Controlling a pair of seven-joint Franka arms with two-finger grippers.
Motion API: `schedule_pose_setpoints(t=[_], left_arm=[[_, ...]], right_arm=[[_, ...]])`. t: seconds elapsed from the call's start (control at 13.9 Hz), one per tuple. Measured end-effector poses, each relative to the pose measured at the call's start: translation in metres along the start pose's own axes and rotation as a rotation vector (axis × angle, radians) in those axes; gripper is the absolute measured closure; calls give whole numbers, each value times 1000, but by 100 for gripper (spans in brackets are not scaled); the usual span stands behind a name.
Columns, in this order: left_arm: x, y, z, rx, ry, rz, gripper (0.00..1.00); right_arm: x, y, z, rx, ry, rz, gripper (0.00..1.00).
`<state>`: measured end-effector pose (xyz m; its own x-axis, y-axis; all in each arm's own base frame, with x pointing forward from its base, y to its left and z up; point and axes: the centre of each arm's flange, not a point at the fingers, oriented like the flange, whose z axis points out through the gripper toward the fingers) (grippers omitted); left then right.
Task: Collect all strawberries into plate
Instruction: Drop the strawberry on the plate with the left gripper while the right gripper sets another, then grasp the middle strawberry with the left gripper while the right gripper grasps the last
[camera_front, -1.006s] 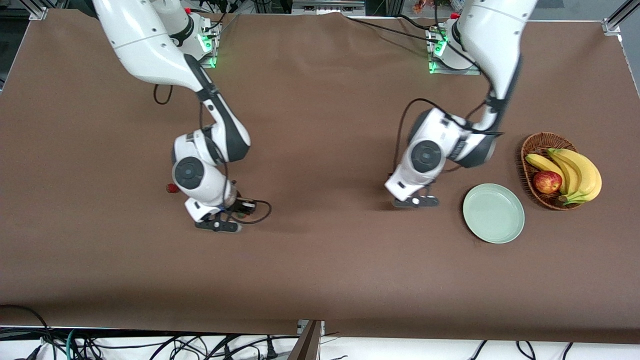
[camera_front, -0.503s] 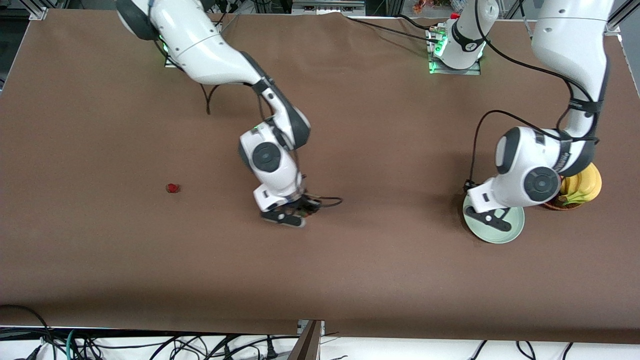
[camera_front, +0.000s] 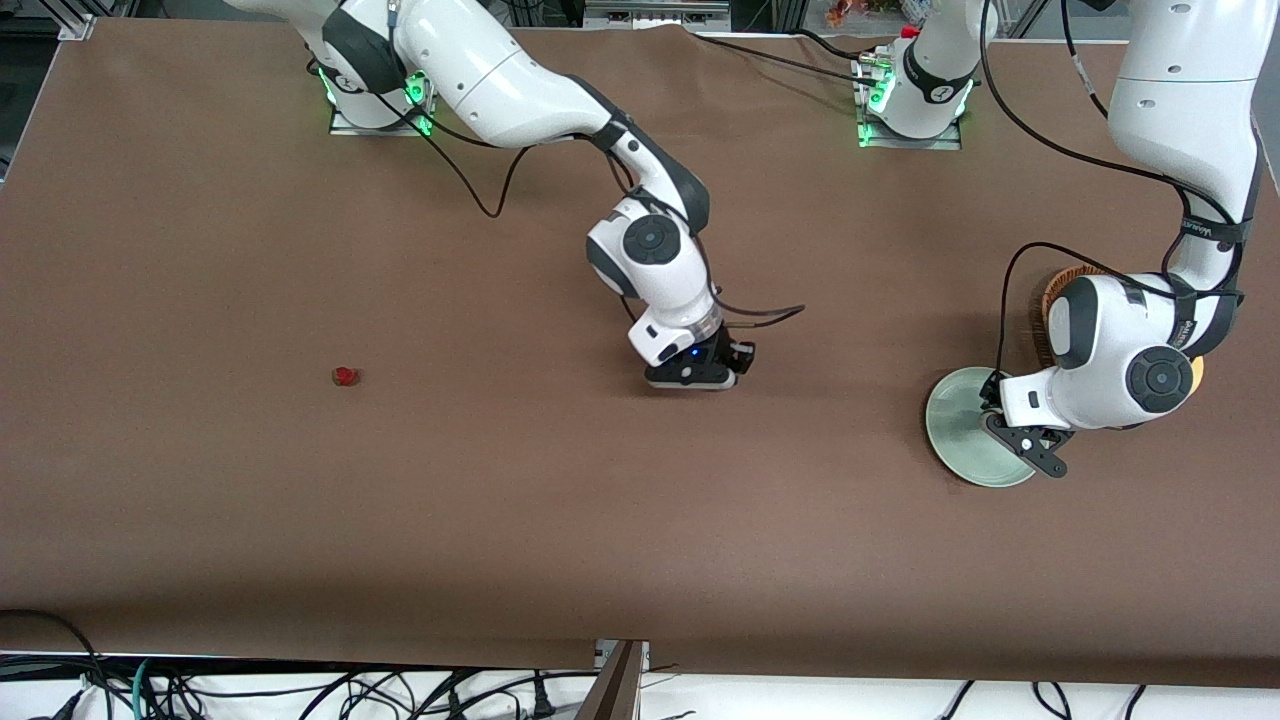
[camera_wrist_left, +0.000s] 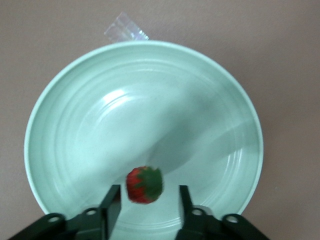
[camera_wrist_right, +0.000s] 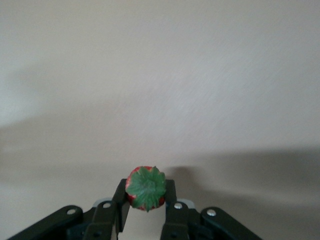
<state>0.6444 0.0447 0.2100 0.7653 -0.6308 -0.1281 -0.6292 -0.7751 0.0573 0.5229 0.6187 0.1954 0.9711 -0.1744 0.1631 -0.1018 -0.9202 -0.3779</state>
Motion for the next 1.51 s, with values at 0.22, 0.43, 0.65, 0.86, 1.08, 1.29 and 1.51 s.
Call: schedule_pose_setpoints(t=[0.22,0.43,0.65,0.86,1.08,1.29,1.51], left_arm=[[19,18,-16,-8,14,29,11],[38,50,-38,-41,5,-43,0],[67,98,-50,-75,8,-173,0],[98,155,-49,-106,1,-348,0],[127,212,-37,-108,8,-539,0],[157,278,-19,-113,39,-743,0],[175,334,2,-129,71,-842,0]], right_arm=[[-23,-6,14,22,2,-4,51],[-9,-3,8,-14,-3,3,21],[62,15,-39,-78,-10,-13,0],[152,68,-101,-146,-44,-50,0],[210,140,-130,-225,-139,-121,0],[245,217,-148,-306,-283,-165,0],[277,302,-164,-371,-381,-202,0]])
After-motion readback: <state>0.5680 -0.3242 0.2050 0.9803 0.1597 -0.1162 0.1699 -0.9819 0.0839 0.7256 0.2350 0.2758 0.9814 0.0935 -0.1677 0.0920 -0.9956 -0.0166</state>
